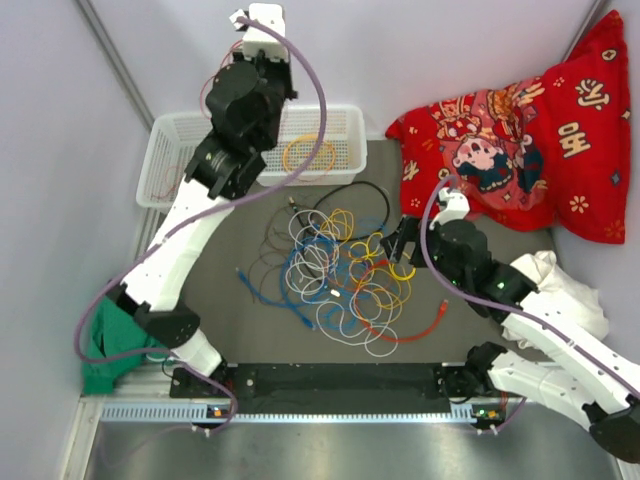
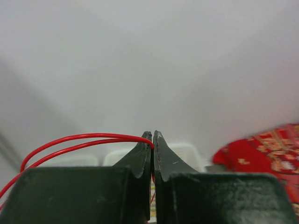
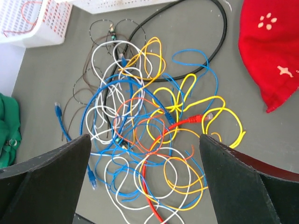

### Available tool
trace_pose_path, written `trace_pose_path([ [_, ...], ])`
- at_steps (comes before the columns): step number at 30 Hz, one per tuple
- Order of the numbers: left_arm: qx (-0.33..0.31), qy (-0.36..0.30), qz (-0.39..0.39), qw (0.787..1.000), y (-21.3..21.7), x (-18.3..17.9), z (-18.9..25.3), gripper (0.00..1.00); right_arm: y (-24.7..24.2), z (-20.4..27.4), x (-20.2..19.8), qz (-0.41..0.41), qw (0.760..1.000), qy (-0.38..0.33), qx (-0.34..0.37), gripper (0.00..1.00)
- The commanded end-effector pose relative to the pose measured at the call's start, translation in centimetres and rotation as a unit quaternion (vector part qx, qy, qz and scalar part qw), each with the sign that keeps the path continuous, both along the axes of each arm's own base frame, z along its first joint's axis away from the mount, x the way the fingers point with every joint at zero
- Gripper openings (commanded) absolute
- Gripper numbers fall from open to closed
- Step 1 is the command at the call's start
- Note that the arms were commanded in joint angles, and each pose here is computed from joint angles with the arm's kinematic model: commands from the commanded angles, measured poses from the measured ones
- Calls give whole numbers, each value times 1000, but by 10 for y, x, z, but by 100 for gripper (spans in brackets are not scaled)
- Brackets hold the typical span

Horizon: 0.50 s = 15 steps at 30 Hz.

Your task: Untangle the cables

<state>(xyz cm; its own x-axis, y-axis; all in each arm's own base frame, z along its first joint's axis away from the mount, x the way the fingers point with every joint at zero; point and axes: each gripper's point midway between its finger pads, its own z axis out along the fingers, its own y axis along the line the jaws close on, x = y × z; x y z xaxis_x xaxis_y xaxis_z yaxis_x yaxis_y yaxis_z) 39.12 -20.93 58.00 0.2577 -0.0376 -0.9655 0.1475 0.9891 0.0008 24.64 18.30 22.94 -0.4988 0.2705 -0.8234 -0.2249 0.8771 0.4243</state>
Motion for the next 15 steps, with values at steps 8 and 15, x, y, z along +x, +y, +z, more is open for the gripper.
trace_pose_path([
  [8,-79,73,213,971,186,125,-75,0,30,19,0,60,998,11,25,98],
  [15,-78,86,257,959,241,163,-117,0,40,6,13,78,997,23,-16,98],
])
